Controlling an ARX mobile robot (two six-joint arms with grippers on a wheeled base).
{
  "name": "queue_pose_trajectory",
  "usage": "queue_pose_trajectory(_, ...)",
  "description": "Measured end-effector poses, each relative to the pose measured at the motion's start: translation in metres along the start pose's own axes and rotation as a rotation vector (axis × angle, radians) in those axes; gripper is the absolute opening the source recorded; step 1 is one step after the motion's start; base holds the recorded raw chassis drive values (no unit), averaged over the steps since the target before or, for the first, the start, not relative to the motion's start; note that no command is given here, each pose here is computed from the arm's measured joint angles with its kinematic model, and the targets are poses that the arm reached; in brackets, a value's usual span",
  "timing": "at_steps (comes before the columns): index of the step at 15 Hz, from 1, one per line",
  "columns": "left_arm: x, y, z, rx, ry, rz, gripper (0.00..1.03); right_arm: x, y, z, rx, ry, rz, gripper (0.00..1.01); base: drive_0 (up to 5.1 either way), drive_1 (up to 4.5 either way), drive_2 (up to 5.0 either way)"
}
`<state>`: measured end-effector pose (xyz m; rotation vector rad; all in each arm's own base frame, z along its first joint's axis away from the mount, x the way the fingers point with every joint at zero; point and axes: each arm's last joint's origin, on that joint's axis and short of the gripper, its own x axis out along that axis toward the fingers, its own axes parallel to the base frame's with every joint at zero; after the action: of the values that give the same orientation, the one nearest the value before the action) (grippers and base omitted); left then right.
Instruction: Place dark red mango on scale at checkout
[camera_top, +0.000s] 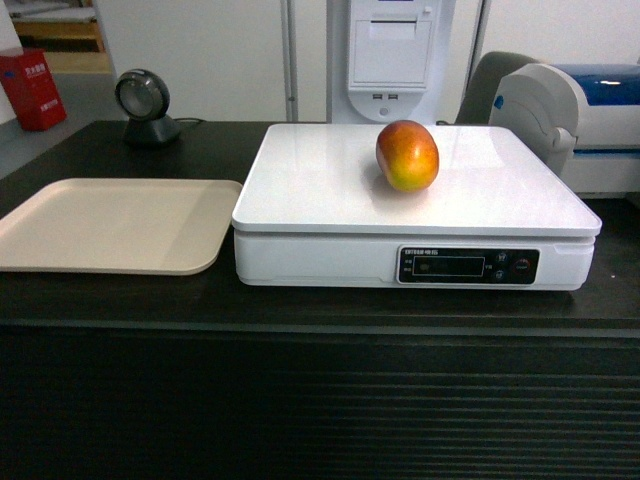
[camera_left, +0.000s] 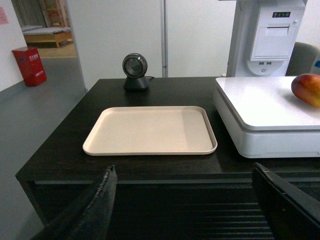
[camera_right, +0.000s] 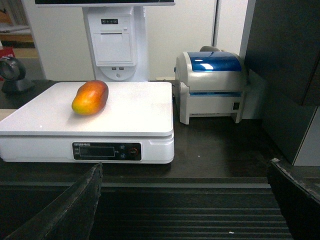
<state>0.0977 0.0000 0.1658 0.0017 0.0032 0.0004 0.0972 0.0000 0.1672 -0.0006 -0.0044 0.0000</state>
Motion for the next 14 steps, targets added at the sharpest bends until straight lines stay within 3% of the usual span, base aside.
queue_pose_trajectory(1,0.0000,0.0000,0.0000,0.000,0.000,0.000,0.92,0.0000,0.0000,0.0000,0.000,0.000,0.000,0.98,0.0,0.00,0.0)
queue_pose_trajectory(2,0.0000,0.0000,0.0000,0.000,0.000,0.000,0.97,0.0000,0.0000,0.0000,0.000,0.000,0.000,0.98,0.0,0.00,0.0)
queue_pose_trajectory(14,0.0000,0.0000,0.0000,0.000,0.000,0.000,0.98,0.0000,0.0000,0.0000,0.000,0.000,0.000,0.98,0.0,0.00,0.0)
